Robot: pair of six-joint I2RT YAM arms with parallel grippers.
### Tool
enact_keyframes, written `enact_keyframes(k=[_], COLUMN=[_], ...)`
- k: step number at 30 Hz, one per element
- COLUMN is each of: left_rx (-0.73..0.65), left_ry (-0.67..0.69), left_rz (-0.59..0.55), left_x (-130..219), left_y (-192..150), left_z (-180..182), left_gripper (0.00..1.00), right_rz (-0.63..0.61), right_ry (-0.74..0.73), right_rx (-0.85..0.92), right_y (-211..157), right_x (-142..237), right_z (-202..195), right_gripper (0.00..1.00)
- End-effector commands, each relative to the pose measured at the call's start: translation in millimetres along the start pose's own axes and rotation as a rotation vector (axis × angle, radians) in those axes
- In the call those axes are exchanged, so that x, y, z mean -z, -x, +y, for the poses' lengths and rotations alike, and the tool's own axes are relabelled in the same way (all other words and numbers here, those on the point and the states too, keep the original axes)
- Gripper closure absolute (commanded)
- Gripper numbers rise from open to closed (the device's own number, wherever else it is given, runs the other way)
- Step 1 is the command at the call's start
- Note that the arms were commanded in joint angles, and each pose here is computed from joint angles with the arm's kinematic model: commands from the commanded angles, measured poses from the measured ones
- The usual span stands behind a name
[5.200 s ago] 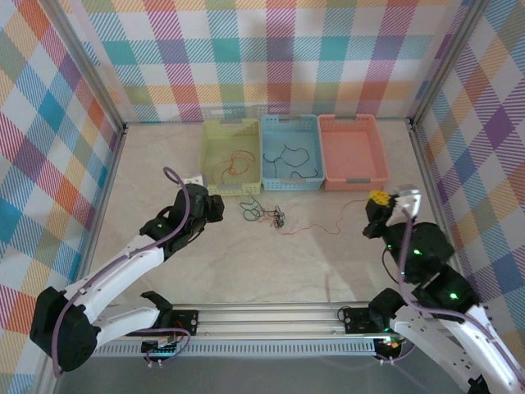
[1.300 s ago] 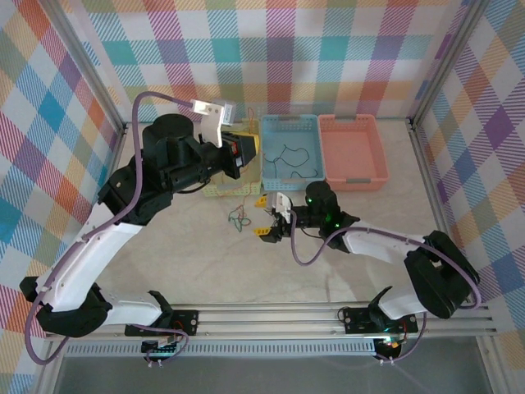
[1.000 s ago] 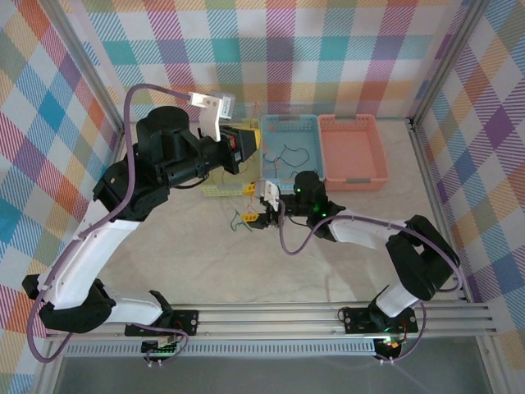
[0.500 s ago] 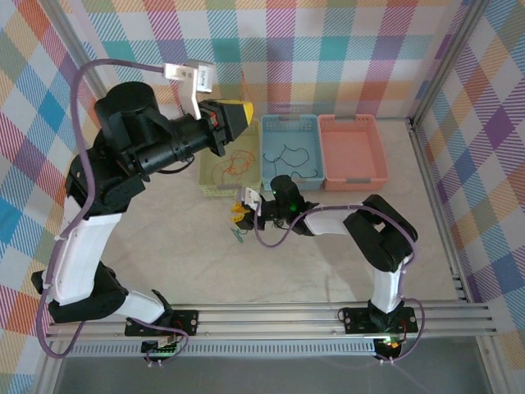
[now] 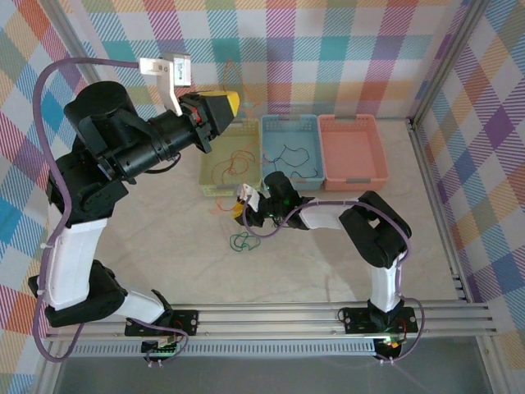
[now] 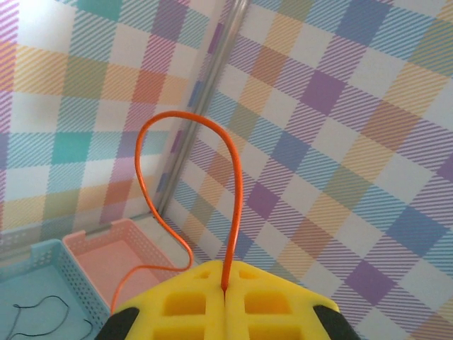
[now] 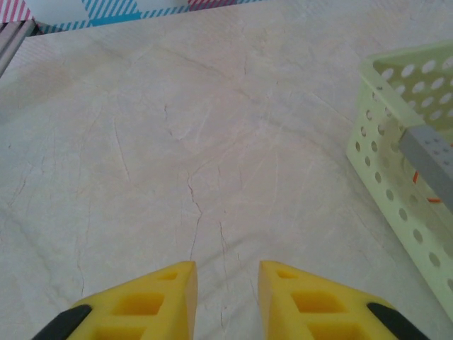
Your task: Untangle the cables
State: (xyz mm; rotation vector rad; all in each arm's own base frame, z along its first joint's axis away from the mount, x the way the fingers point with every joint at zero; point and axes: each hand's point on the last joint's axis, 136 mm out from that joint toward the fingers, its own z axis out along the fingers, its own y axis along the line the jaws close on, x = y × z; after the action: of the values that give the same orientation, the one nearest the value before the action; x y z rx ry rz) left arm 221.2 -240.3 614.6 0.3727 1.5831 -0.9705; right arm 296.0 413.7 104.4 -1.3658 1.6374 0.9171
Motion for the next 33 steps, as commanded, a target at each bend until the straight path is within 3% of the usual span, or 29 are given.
enact_keyframes(k=[1, 4, 8, 11, 23, 29, 33], left_rx=[-0.067, -0.098, -0.114, -0.104, -0.056, -0.064, -0.085], left_ry=[0.116, 0.189, 0.315, 0.386, 0.625, 0.617, 0.628], left_rz=[-0.021, -0.018, -0.034, -0.059, -0.169, -0.16, -0.097], left_x=[-1, -12, -26, -36, -66, -100, -125], left_y=[5, 2, 4, 7, 29, 26, 7], left_z=[22, 41, 72, 93, 190, 222, 246], left_gripper=[1.0, 1.0, 1.0, 1.0, 1.0, 1.0, 1.0], right_rz=[-0.033, -0.029, -0.016, 0.025, 0.059, 0.086, 0.09], right_ry=[-0.015, -0.033, -0.116, -0.175, -0.68, -0.679, -0.661], right_rx=[0.001, 0.011, -0.027, -0.074, -0.158, -0.189, -0.195], right_y=[17, 18, 14, 8, -35, -41, -41], right_x=[19, 33, 56, 71, 126, 125, 121], right_z=[3, 7, 1, -5, -59, -61, -60], right_gripper=[0.66, 0.59, 0.42, 0.37, 0.34, 0.34, 0.34])
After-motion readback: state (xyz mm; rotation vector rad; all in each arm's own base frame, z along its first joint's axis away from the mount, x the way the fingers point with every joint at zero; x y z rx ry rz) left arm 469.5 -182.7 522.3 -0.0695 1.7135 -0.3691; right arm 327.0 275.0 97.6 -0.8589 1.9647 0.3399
